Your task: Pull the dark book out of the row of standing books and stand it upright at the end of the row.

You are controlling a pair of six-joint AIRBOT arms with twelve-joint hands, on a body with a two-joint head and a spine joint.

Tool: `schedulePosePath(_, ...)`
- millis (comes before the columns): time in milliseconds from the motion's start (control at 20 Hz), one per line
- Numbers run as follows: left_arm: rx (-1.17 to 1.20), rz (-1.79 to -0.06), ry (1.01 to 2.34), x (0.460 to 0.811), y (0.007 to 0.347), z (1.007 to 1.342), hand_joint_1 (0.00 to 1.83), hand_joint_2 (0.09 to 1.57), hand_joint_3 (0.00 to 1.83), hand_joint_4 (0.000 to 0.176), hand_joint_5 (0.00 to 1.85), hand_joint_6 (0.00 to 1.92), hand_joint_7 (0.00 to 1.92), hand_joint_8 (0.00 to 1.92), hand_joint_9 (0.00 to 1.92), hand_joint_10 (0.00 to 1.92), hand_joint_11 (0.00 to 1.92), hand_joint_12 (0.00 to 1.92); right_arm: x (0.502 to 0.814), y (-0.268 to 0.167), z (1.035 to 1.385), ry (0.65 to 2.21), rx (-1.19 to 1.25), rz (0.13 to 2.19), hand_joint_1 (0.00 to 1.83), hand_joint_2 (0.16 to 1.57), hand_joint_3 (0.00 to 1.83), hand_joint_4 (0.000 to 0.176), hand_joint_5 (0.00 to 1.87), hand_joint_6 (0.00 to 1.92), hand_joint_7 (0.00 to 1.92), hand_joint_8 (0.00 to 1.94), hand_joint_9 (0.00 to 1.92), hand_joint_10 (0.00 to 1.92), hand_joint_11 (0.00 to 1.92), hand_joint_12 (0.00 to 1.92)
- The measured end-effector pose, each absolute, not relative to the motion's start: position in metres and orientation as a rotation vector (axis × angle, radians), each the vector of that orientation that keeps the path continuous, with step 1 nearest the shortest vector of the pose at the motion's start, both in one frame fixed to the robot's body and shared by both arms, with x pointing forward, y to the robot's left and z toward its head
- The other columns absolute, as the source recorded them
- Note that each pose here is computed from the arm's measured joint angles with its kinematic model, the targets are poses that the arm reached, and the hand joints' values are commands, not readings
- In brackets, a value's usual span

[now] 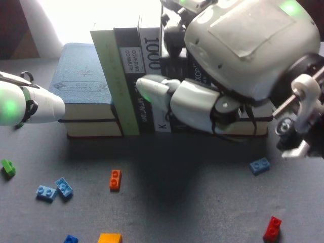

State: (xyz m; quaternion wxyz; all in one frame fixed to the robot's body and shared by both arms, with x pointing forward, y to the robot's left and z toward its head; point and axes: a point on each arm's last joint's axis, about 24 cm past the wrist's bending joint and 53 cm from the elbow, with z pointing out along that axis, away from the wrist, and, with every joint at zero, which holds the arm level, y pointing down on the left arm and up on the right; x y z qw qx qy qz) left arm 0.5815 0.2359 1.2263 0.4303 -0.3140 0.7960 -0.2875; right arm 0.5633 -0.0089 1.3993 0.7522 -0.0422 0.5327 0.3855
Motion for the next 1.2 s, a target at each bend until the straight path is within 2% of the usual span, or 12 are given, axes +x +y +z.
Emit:
schedulePosePath(50, -0.783, -0.717, 1.986, 0.581, 0.236, 1.226, 0.0, 1.28, 0.0, 0.059, 0.25, 0.01, 0.25, 0.0, 0.29, 0.0, 0.35, 0.09, 0.557, -0.007, 1.395, 1.175, -0.099, 0.847, 0.0, 1.21, 0.0, 0.0, 0.76, 0.55, 0.28, 0.0, 0.0, 0.0, 0.0, 0.0)
schedulePosePath(150, -0.783, -0.717, 1.986, 0.581, 0.236, 1.226, 0.04, 1.29, 0.0, 0.045, 0.24, 0.0, 0.25, 0.0, 0.28, 0.0, 0.34, 0.09, 0.55, -0.004, 1.391, 1.197, -0.107, 0.849, 0.0, 1.21, 0.0, 0.0, 0.8, 0.56, 0.31, 0.02, 0.01, 0.01, 0.0, 0.0)
schedulePosePath(300, -0.781, -0.718, 1.987, 0.581, 0.235, 1.226, 0.0, 1.28, 0.0, 0.063, 0.24, 0.01, 0.24, 0.01, 0.28, 0.01, 0.35, 0.09, 0.536, 0.001, 1.383, 1.247, -0.104, 0.877, 0.0, 1.21, 0.0, 0.0, 0.78, 0.58, 0.3, 0.01, 0.0, 0.0, 0.0, 0.0)
schedulePosePath(350, -0.779, -0.718, 1.987, 0.581, 0.235, 1.226, 0.04, 1.28, 0.0, 0.045, 0.26, 0.01, 0.25, 0.01, 0.28, 0.01, 0.35, 0.09, 0.533, 0.003, 1.381, 1.255, -0.106, 0.881, 0.01, 1.22, 0.01, 0.0, 0.8, 0.57, 0.32, 0.02, 0.03, 0.01, 0.0, 0.0)
schedulePosePath(400, -0.779, -0.718, 1.987, 0.581, 0.235, 1.226, 0.05, 1.28, 0.0, 0.04, 0.25, 0.01, 0.24, 0.0, 0.27, 0.0, 0.34, 0.09, 0.528, 0.006, 1.379, 1.266, -0.112, 0.892, 0.02, 1.23, 0.01, 0.0, 0.8, 0.57, 0.32, 0.02, 0.03, 0.01, 0.0, 0.0)
schedulePosePath(550, -0.781, -0.717, 1.987, 0.581, 0.235, 1.226, 0.0, 1.28, 0.0, 0.057, 0.25, 0.01, 0.25, 0.0, 0.28, 0.01, 0.34, 0.09, 0.519, 0.01, 1.375, 1.283, -0.131, 0.901, 0.0, 1.21, 0.0, 0.0, 0.73, 0.55, 0.26, 0.0, 0.0, 0.0, 0.0, 0.0)
schedulePosePath(650, -0.78, -0.718, 1.987, 0.581, 0.235, 1.226, 0.05, 1.29, 0.0, 0.051, 0.23, 0.0, 0.23, 0.0, 0.27, 0.0, 0.33, 0.09, 0.515, 0.013, 1.372, 1.298, -0.138, 0.905, 0.03, 1.22, 0.0, 0.0, 0.81, 0.51, 0.31, 0.01, 0.04, 0.01, 0.0, 0.0)
schedulePosePath(750, -0.78, -0.718, 1.987, 0.581, 0.235, 1.226, 0.0, 1.28, 0.0, 0.063, 0.24, 0.01, 0.23, 0.01, 0.27, 0.0, 0.33, 0.09, 0.511, 0.014, 1.369, 1.308, -0.142, 0.908, 0.0, 1.21, 0.0, 0.0, 0.78, 0.49, 0.27, 0.0, 0.01, 0.0, 0.0, 0.0)
schedulePosePath(850, -0.785, -0.716, 1.985, 0.581, 0.237, 1.226, 0.02, 1.29, 0.0, 0.052, 0.26, 0.0, 0.25, 0.0, 0.28, 0.0, 0.33, 0.09, 0.505, 0.016, 1.361, 1.327, -0.156, 0.908, 0.0, 1.22, 0.0, 0.0, 0.79, 0.49, 0.3, 0.01, 0.02, 0.01, 0.0, 0.0)
schedulePosePath(1000, -0.787, -0.714, 1.986, 0.58, 0.237, 1.226, 0.0, 1.27, 0.0, 0.054, 0.24, 0.0, 0.24, 0.0, 0.26, 0.0, 0.33, 0.09, 0.494, 0.019, 1.348, 1.364, -0.177, 0.916, 0.0, 1.21, 0.0, 0.0, 0.81, 0.44, 0.29, 0.0, 0.03, 0.01, 0.0, 0.0)
schedulePosePath(1150, -0.787, -0.715, 1.985, 0.58, 0.237, 1.226, 0.04, 1.29, 0.0, 0.037, 0.24, 0.0, 0.23, 0.0, 0.26, 0.0, 0.32, 0.08, 0.491, 0.02, 1.339, 1.383, -0.194, 0.909, 0.01, 1.23, 0.0, 0.0, 0.83, 0.44, 0.32, 0.01, 0.04, 0.01, 0.0, 0.0)
schedulePosePath(1200, -0.787, -0.715, 1.985, 0.58, 0.237, 1.226, 0.01, 1.29, 0.0, 0.048, 0.24, 0.0, 0.24, 0.0, 0.27, 0.0, 0.32, 0.09, 0.491, 0.019, 1.338, 1.381, -0.202, 0.9, 0.0, 1.22, 0.0, 0.0, 0.8, 0.42, 0.3, 0.01, 0.02, 0.0, 0.0, 0.0)
